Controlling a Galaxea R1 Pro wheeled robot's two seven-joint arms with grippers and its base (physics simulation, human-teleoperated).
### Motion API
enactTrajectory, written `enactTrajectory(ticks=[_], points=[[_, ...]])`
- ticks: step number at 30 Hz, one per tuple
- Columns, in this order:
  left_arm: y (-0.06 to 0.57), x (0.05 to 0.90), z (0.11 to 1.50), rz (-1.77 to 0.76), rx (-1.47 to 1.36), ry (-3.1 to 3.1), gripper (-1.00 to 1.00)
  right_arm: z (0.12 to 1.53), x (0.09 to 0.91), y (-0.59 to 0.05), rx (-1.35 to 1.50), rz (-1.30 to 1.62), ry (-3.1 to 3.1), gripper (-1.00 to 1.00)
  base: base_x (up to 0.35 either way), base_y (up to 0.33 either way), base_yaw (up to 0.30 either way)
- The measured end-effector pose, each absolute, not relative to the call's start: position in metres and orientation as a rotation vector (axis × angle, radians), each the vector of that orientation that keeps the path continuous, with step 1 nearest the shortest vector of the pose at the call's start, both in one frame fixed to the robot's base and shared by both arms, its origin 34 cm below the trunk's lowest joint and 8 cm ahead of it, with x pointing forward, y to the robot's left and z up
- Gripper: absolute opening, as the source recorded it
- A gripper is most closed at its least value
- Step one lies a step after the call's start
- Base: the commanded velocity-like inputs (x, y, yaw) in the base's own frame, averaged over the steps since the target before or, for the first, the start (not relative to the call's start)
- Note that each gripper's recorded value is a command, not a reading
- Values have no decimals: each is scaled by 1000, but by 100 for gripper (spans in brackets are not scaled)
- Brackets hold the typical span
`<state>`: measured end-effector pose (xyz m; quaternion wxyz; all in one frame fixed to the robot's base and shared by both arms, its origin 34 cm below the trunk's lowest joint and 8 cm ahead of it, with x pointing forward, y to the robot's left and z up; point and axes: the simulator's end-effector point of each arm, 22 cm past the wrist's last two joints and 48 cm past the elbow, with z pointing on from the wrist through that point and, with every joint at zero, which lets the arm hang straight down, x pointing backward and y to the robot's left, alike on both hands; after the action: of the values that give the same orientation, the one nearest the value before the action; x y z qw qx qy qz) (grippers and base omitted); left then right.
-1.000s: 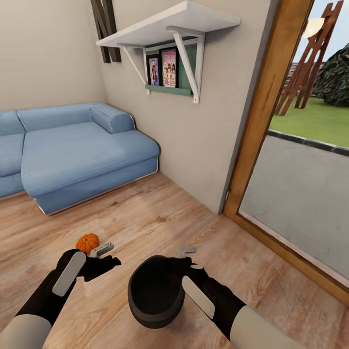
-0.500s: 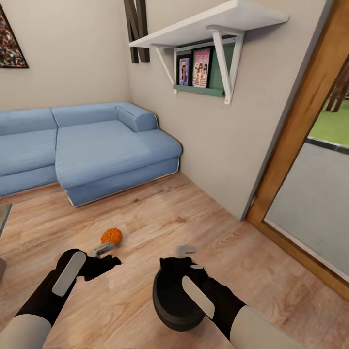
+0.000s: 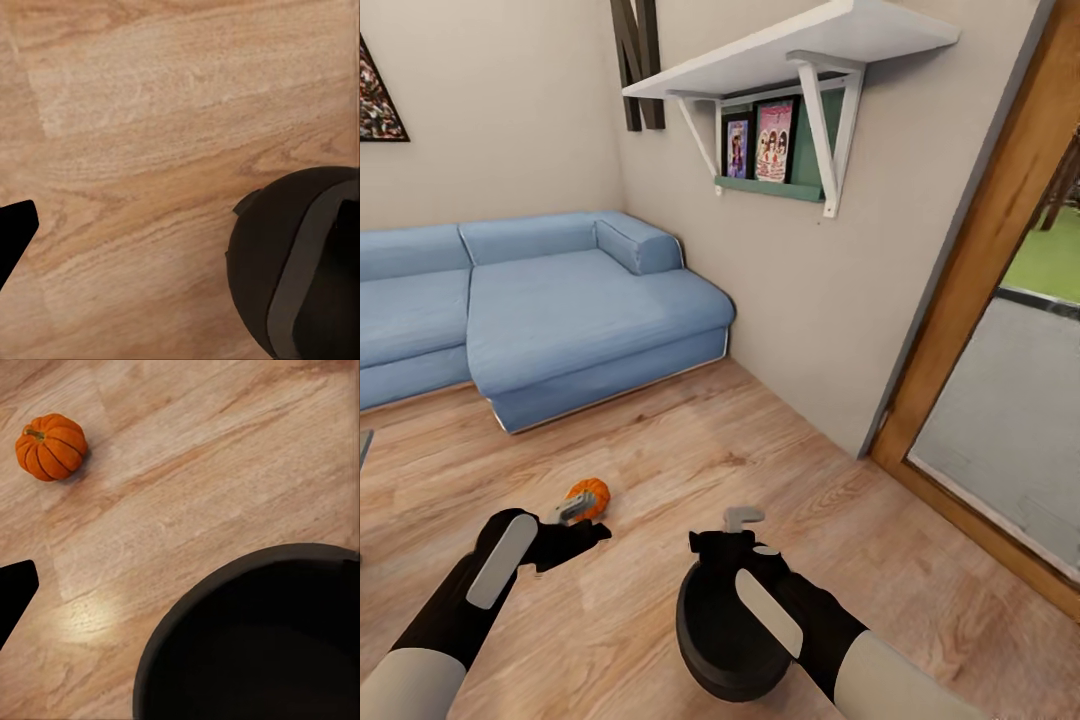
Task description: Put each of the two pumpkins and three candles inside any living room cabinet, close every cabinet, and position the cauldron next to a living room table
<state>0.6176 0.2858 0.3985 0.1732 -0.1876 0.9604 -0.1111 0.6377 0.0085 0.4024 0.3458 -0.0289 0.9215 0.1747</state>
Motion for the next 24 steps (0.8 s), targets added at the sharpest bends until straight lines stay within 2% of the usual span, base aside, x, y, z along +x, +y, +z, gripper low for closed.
enactTrajectory(ticks=[11,24], points=[[286,620,402,-317,-530,2716,100,403,638,9,-76,457,2390,100,62,-58,-11],[284,619,401,-318,-525,2718,100,401,637,7,-68,450,2402,100,1,-1,-12]])
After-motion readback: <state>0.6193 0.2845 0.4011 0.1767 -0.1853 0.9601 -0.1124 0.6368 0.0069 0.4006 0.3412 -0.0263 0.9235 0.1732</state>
